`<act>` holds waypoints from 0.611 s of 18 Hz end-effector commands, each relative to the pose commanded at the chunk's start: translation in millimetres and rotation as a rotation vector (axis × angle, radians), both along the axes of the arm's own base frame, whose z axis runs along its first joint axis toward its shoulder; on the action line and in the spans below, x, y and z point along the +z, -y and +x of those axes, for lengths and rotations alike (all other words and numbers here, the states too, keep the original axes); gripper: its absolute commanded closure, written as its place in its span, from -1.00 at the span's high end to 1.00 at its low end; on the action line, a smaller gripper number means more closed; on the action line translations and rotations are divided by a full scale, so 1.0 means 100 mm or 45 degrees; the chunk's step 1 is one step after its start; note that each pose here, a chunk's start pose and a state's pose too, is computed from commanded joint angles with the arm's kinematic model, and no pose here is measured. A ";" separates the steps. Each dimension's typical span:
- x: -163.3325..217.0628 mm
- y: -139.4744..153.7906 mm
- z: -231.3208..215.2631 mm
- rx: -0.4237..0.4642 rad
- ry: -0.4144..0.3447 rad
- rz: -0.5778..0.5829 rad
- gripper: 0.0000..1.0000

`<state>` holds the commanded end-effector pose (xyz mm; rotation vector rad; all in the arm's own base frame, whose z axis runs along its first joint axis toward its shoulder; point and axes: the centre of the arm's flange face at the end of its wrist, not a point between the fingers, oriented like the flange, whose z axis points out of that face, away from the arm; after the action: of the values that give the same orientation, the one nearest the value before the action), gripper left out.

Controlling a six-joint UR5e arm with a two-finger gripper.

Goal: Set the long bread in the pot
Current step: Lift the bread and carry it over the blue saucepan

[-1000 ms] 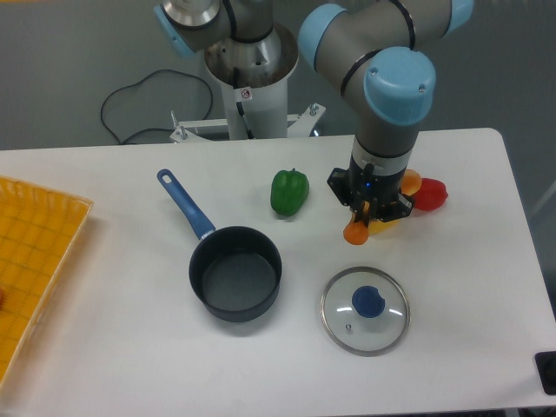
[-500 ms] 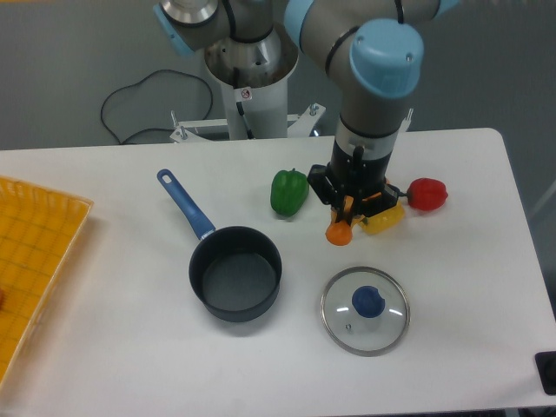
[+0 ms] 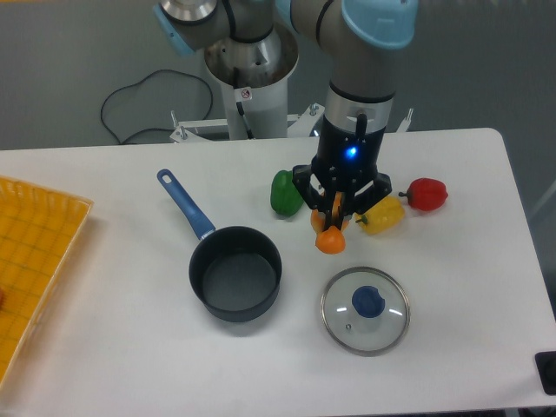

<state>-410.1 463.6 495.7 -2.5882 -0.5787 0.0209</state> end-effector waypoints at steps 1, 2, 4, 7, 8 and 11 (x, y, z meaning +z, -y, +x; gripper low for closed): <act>0.00 -0.06 0.04 -0.015 -0.011 0.010 -0.80; 0.00 -0.12 0.11 -0.036 -0.010 0.027 -0.80; -0.07 -0.20 0.21 -0.075 0.006 0.034 -0.80; -0.04 -0.46 0.49 -0.155 -0.037 0.070 -0.80; -0.04 -0.52 0.58 -0.179 -0.041 0.074 -0.80; -0.04 -0.70 0.83 -0.247 -0.046 0.078 -0.79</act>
<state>-326.6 533.9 491.2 -2.5668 -0.3087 -0.0143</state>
